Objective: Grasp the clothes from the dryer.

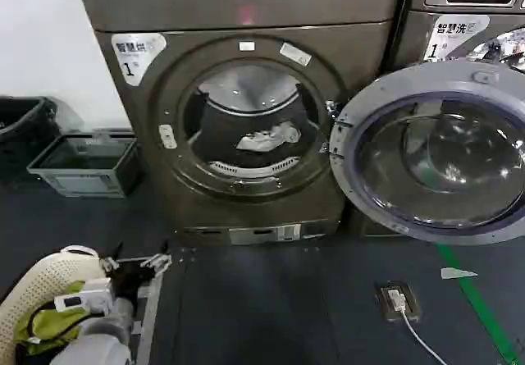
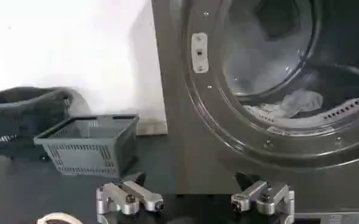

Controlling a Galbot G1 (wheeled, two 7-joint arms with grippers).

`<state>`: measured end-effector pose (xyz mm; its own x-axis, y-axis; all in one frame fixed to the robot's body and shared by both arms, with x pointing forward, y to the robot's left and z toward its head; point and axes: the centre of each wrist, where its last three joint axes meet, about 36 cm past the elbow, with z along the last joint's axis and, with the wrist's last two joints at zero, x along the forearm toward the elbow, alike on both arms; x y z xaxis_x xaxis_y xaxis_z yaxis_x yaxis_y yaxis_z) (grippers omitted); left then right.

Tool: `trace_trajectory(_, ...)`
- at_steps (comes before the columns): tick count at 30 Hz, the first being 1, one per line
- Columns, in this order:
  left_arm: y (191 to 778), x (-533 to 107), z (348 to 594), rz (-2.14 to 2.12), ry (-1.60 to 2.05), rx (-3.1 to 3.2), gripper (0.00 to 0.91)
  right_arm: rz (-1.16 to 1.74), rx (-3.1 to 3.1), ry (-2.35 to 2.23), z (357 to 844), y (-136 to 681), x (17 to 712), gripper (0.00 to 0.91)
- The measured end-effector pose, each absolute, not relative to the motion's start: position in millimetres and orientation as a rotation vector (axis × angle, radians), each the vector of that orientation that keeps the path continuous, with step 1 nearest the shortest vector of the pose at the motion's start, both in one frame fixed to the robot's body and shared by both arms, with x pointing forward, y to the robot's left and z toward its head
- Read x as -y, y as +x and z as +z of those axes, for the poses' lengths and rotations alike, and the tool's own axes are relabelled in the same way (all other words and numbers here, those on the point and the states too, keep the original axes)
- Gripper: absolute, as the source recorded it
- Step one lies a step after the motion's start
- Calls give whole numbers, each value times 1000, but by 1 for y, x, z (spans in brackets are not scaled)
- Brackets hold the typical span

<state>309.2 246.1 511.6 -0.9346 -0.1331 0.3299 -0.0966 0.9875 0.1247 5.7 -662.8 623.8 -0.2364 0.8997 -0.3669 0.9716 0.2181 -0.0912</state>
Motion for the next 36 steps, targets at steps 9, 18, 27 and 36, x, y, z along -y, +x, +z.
trace_trajectory(9, 309, -245, 512, -151, 161, 2788, 907, -444, -2213, 1789, 617, 6, 667, 907)
trace_trajectory(18, 309, -244, 512, -153, 156, 2790, 907, -434, -2195, 1799, 616, 8, 667, 907)
trace_trajectory(27, 308, -245, 513, -162, 156, 2792, 907, -430, -2184, 1807, 617, 7, 667, 907)
trace_trajectory(36, 308, -246, 514, -167, 160, 2795, 907, -419, -2177, 1814, 616, 6, 668, 907)
